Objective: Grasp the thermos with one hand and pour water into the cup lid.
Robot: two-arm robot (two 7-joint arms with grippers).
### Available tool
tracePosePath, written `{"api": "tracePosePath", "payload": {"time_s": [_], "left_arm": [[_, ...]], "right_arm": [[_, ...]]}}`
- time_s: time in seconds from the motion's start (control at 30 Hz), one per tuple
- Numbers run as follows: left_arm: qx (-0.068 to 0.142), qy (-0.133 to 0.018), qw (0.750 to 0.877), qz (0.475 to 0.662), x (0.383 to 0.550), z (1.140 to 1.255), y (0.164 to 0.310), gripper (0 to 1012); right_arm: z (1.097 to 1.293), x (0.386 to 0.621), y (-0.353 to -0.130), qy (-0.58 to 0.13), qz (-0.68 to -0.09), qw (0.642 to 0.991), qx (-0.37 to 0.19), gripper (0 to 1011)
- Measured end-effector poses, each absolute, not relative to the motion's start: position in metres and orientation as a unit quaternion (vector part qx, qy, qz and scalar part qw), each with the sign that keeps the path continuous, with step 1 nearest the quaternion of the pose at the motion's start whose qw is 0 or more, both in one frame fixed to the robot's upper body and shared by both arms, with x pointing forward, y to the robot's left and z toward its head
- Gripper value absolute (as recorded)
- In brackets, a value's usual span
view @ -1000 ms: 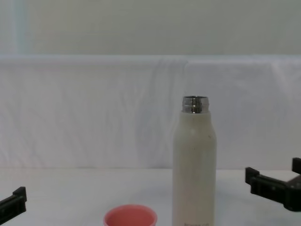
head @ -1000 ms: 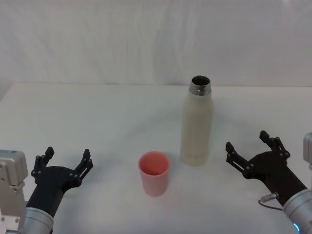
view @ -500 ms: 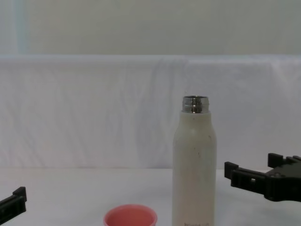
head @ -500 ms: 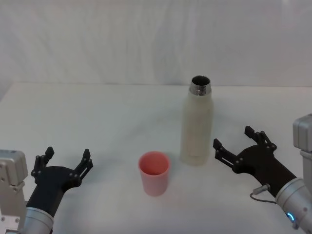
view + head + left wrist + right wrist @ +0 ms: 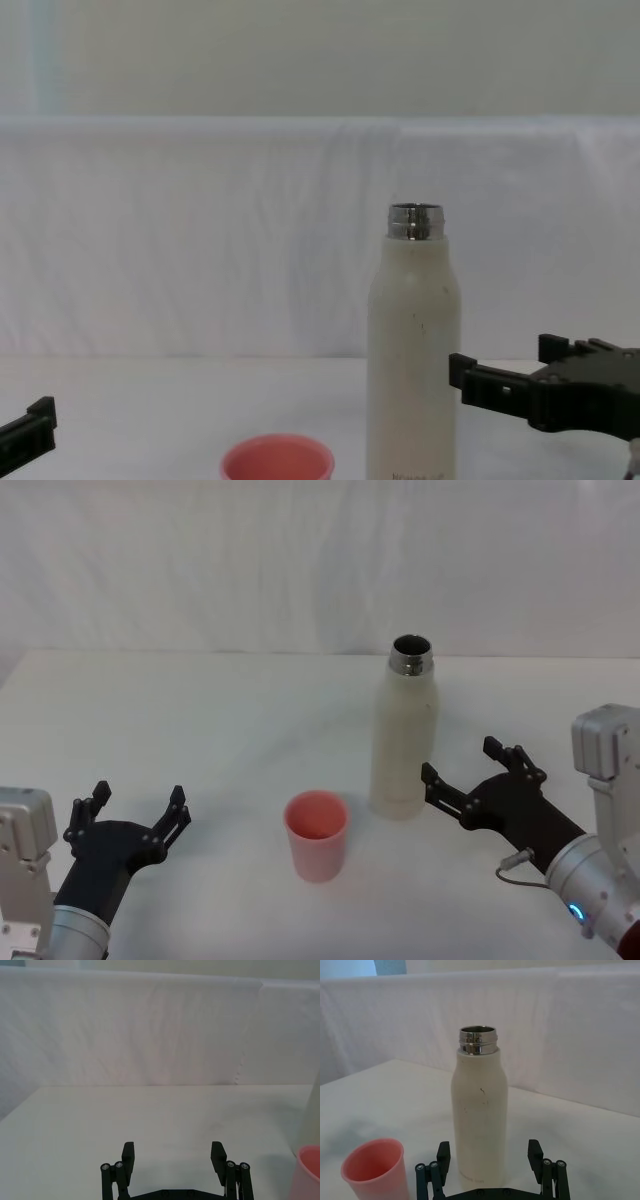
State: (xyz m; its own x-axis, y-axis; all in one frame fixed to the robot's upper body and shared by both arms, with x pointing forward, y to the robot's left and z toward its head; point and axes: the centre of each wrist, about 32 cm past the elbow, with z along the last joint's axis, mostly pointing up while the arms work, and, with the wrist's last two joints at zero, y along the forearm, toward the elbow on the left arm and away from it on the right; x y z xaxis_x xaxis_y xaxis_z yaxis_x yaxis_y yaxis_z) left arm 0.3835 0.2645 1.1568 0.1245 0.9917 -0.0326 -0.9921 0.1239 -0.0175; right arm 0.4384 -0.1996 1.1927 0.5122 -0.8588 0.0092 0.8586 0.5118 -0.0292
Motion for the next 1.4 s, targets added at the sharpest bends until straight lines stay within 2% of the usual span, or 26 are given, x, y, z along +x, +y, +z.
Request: {"api": "tracePosePath", "payload": {"time_s": [1.4], "left_arm": [[-0.017, 0.006, 0.750, 0.662, 0.384, 1.157, 0.265, 1001]], "right_arm": [[1.194, 0.468, -0.179, -0.002, -0.491, 0.871, -0.027, 1002]]}}
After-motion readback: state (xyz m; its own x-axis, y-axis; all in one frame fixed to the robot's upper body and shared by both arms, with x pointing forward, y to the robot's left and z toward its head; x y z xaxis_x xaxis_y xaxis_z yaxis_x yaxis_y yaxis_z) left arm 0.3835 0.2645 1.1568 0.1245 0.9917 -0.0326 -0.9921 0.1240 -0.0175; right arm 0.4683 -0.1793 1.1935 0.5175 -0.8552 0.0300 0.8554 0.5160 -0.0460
